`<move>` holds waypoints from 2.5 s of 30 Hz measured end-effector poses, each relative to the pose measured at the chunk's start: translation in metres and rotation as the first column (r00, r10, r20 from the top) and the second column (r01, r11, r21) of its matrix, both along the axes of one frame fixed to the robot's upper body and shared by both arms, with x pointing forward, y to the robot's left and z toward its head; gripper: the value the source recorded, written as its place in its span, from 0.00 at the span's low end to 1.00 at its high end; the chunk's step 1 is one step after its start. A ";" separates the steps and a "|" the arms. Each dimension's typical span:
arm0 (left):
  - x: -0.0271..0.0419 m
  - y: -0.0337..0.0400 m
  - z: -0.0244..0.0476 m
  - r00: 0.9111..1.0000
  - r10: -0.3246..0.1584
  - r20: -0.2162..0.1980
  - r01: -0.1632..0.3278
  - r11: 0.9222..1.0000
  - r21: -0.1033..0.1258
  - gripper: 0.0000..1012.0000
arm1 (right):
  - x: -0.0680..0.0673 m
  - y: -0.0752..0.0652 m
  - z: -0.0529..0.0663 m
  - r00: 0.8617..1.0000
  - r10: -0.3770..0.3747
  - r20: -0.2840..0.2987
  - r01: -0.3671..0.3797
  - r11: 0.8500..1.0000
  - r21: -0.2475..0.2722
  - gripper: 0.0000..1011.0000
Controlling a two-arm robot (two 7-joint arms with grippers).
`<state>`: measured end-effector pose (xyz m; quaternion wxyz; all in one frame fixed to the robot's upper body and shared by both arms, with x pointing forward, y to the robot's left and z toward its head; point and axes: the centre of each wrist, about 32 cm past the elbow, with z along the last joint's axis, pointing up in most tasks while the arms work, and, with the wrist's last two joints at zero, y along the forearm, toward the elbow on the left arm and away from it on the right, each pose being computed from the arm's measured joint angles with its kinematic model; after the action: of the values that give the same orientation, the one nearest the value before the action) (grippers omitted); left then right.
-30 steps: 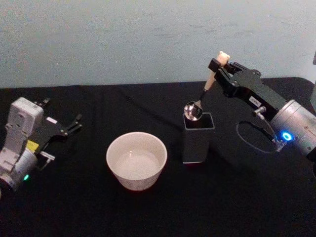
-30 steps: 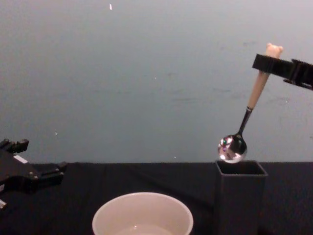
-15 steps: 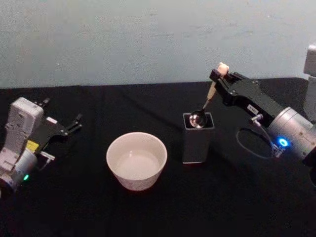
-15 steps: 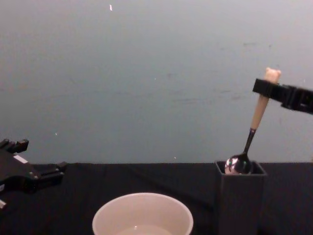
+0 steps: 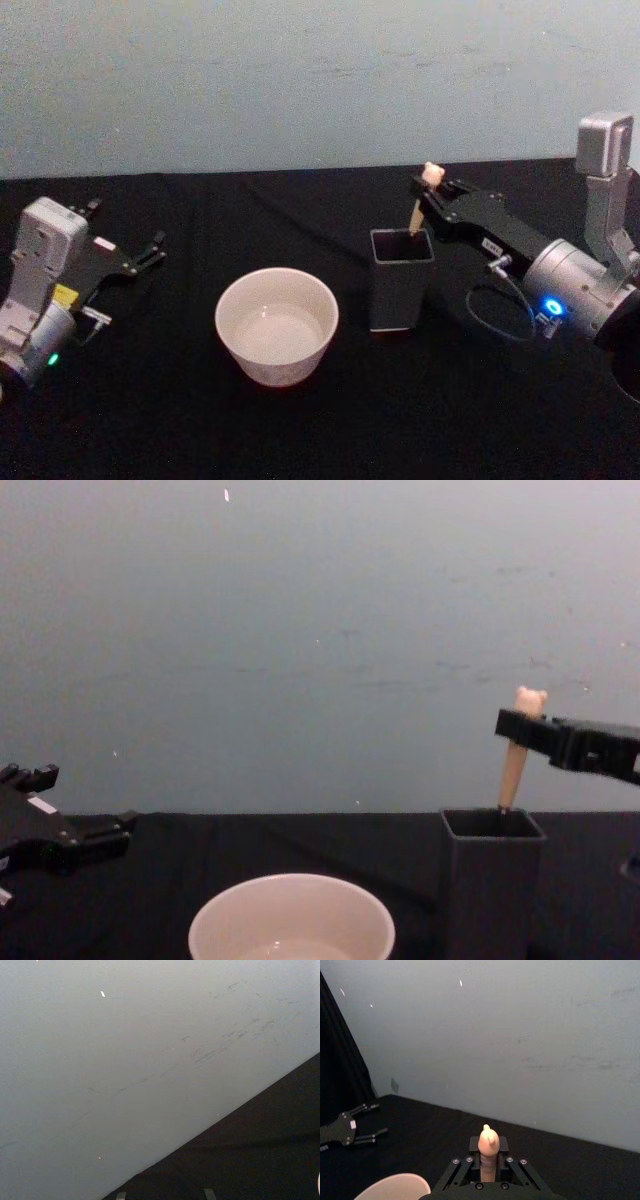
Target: Pick up the stirring spoon with one hand, stir inside the cup, then place it back in its original position.
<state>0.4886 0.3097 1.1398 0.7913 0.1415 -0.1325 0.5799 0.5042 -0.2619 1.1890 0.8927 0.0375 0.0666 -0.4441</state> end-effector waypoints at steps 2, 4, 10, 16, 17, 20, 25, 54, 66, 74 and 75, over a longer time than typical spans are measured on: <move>0.0000 0.0000 0.0000 1.000 0.000 0.000 0.000 1.000 0.000 0.99 | 0.001 0.001 -0.003 1.000 0.003 -0.014 -0.003 1.000 -0.006 0.19; 0.0000 0.0000 0.0000 1.000 0.000 0.000 0.000 1.000 0.000 0.99 | 0.001 0.001 -0.005 1.000 0.004 -0.022 -0.004 1.000 -0.010 0.19; 0.0000 0.0000 0.0000 1.000 0.000 0.000 0.000 1.000 0.000 0.99 | 0.003 0.003 -0.010 0.999 0.013 -0.049 -0.014 1.000 -0.021 0.19; 0.0000 0.0000 0.0000 1.000 0.000 0.000 0.000 1.000 0.000 0.99 | 0.003 0.004 -0.013 0.998 0.015 -0.060 -0.016 1.000 -0.025 0.19; 0.0000 0.0000 0.0000 1.000 0.000 0.000 0.000 1.000 0.000 0.99 | 0.003 0.004 -0.013 0.998 0.014 -0.061 -0.016 1.000 -0.026 0.19; 0.0000 0.0000 0.0000 1.000 0.000 0.000 0.000 1.000 0.000 0.99 | 0.003 0.004 -0.013 0.998 0.015 -0.065 -0.016 0.999 -0.027 0.19; 0.0000 0.0000 0.0000 1.000 0.000 0.000 0.000 1.000 0.000 0.99 | 0.003 0.004 -0.014 0.998 0.014 -0.069 -0.016 0.999 -0.028 0.19; 0.0000 0.0000 0.0000 1.000 0.000 0.000 0.000 1.000 0.000 0.99 | 0.003 0.003 -0.013 0.998 0.012 -0.065 -0.014 1.000 -0.028 0.28; 0.0000 0.0000 0.0000 1.000 0.000 0.000 0.000 1.000 0.000 0.99 | 0.003 0.004 -0.013 0.998 0.012 -0.065 -0.014 1.000 -0.027 0.67; 0.0000 0.0000 0.0000 1.000 0.000 0.000 0.000 1.000 0.000 0.99 | 0.003 0.003 -0.013 0.998 0.012 -0.065 -0.014 1.000 -0.026 0.89; 0.0000 0.0000 0.0000 1.000 0.000 0.000 0.000 1.000 0.000 0.99 | 0.003 0.003 -0.013 0.998 0.012 -0.065 -0.014 1.000 -0.026 0.90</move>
<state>0.4886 0.3097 1.1398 0.7913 0.1415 -0.1324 0.5800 0.5073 -0.2585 1.1759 0.8934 0.0106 0.0900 -0.4400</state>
